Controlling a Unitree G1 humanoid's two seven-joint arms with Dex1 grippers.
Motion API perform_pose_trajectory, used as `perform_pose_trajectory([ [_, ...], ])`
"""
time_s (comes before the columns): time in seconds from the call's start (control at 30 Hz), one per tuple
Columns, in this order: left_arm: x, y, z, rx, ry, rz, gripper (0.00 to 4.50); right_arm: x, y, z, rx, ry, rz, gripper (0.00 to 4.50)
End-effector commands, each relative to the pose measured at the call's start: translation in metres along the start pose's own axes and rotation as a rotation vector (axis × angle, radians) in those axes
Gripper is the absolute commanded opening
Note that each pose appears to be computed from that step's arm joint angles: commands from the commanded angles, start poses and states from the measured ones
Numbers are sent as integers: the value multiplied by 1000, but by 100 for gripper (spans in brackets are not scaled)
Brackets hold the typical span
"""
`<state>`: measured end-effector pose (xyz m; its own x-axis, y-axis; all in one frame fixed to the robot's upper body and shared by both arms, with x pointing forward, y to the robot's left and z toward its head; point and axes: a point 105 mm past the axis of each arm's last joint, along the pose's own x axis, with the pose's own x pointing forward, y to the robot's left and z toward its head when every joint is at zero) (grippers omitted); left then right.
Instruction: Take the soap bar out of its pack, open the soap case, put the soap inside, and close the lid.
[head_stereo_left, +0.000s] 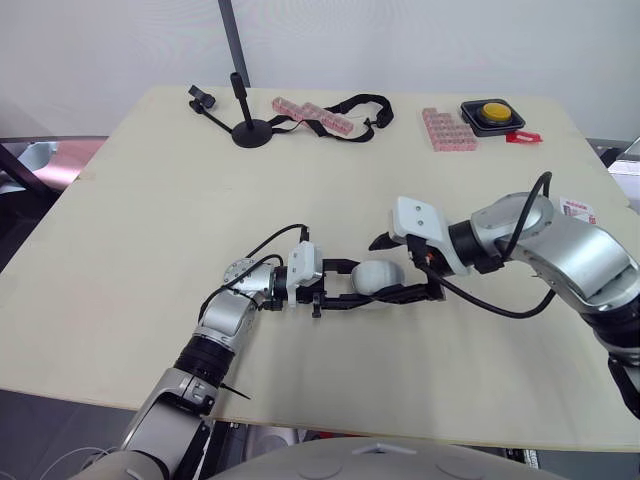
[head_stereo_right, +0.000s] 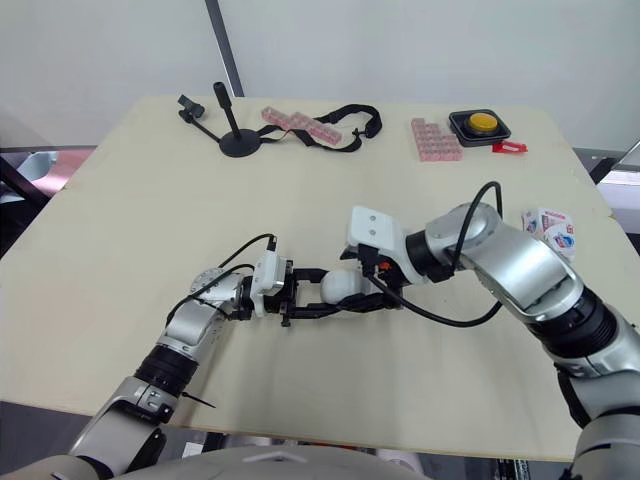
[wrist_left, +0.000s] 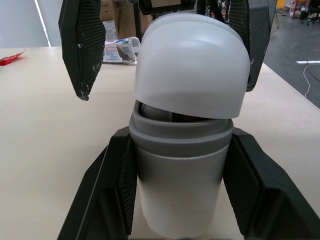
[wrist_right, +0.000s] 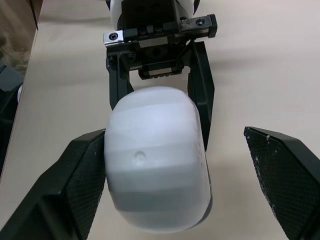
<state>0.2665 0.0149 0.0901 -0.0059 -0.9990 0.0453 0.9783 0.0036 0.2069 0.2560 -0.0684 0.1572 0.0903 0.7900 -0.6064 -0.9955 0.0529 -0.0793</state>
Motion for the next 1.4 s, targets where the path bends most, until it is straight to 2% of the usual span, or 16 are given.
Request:
perform_pose_trajectory([
  [0.03, 1, 0, -1, 1, 16, -4, 189, -3, -3, 12, -54, -19, -17, 448],
  [0.93, 1, 1, -2, -3, 17, 2, 189, -4, -3, 20, -55, -50, -17, 448],
  [1.4, 0, 0, -2, -2, 22, -5, 189, -20, 6, 39, 7, -168, -26, 448],
])
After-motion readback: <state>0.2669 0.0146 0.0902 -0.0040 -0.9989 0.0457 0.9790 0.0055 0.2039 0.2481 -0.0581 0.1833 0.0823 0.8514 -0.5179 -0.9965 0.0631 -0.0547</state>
